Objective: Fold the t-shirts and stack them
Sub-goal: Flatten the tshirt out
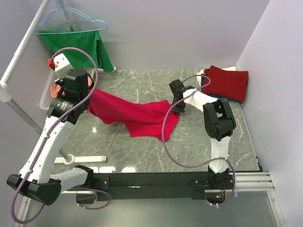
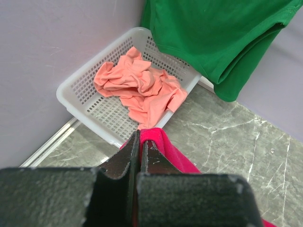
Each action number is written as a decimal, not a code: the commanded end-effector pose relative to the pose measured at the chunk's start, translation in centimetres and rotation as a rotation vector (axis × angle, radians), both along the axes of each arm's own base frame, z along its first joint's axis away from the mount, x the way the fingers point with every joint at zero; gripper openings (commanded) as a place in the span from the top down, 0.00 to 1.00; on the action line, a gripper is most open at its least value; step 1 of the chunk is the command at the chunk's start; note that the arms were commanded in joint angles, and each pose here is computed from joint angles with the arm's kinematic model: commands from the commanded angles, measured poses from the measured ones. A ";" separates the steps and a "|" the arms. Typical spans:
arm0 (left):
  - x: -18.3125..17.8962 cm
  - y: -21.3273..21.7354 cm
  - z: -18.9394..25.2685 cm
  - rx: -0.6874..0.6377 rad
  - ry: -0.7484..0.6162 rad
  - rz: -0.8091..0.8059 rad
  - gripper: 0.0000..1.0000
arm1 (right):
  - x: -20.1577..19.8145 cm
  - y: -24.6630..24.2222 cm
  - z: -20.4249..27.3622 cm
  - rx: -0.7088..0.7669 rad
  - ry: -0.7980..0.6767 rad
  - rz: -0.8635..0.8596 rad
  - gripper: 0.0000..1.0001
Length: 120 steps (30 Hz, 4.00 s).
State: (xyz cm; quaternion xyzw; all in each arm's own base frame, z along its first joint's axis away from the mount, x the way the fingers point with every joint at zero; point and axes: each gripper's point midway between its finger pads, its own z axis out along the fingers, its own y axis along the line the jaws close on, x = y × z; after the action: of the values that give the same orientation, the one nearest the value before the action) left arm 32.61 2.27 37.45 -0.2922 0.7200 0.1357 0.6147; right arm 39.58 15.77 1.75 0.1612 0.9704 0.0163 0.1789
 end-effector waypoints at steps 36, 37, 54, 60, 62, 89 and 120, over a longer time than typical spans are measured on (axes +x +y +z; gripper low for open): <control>-11.9 5.3 23.4 -0.064 -0.627 0.046 0.99 | -11.7 -11.6 37.9 0.124 -0.935 -0.093 1.00; -13.5 6.0 24.3 -0.072 -0.680 0.060 0.99 | -12.1 -11.4 37.8 0.140 -0.943 -0.086 1.00; 8.8 -3.8 4.3 -0.093 -0.167 -0.144 0.99 | -6.5 -9.4 23.6 0.247 -0.614 -0.326 1.00; 14.2 -5.8 -13.3 -0.163 0.200 -0.113 0.99 | -1.1 -8.9 17.0 0.172 -0.461 -0.369 1.00; 14.9 -5.6 -17.8 -0.163 0.294 -0.082 0.99 | 0.6 -9.2 14.9 0.118 -0.419 -0.379 1.00; 18.3 -1.3 -22.0 -0.217 0.405 -0.069 0.01 | 10.4 -14.5 8.7 -0.033 -0.317 -0.485 0.98; 0.7 -7.7 -34.6 -0.463 0.719 -0.128 0.34 | 4.6 -11.0 10.5 0.030 -0.317 -0.377 0.48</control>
State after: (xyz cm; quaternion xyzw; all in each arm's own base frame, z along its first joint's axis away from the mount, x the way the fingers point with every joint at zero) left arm 32.20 -4.75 3.33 -0.2972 0.9218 0.0372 0.2460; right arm 44.48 4.97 10.05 0.3363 0.8922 0.0133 0.3010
